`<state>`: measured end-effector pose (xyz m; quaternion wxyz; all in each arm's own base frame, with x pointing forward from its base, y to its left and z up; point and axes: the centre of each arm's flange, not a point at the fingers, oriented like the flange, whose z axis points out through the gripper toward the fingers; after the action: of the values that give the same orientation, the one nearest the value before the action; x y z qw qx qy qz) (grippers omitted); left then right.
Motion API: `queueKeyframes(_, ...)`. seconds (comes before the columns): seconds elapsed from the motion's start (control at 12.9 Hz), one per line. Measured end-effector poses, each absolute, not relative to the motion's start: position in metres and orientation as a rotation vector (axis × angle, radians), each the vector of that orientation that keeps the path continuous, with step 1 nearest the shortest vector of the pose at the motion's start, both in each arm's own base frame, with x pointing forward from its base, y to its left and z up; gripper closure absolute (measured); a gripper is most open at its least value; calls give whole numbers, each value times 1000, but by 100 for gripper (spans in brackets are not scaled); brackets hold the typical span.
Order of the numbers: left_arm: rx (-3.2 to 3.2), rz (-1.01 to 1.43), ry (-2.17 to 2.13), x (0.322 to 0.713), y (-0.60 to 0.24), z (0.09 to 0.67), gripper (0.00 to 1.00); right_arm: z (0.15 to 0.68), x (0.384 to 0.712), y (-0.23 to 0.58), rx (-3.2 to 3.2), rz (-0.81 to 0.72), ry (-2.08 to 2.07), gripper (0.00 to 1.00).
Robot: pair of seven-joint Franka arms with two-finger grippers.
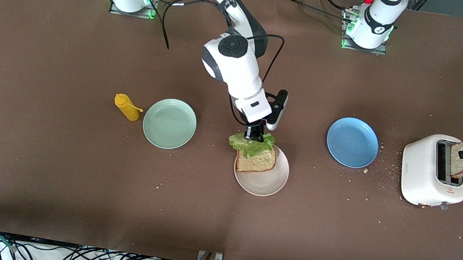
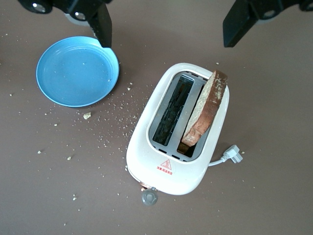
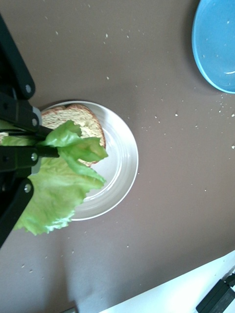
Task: Make sandwich in beige plate with both arms
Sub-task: 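Lower the lettuce onto the bread and open the right gripper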
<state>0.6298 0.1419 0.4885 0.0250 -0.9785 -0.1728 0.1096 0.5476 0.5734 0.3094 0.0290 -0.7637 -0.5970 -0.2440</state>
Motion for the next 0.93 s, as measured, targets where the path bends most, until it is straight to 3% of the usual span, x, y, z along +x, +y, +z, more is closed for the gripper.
queueKeyframes(0.47, -3026, 339, -534, 630, 142, 488, 0, 251, 541, 586, -2309, -865, -1821, 91)
queueKeyframes(0.62, -3026, 339, -534, 630, 142, 488, 0, 251, 542, 585, -2310, -876, -1814, 74)
queueKeyframes(0.93, -3026, 339, -534, 630, 142, 488, 0, 262, 549, 584, -2315, -898, -1769, 26)
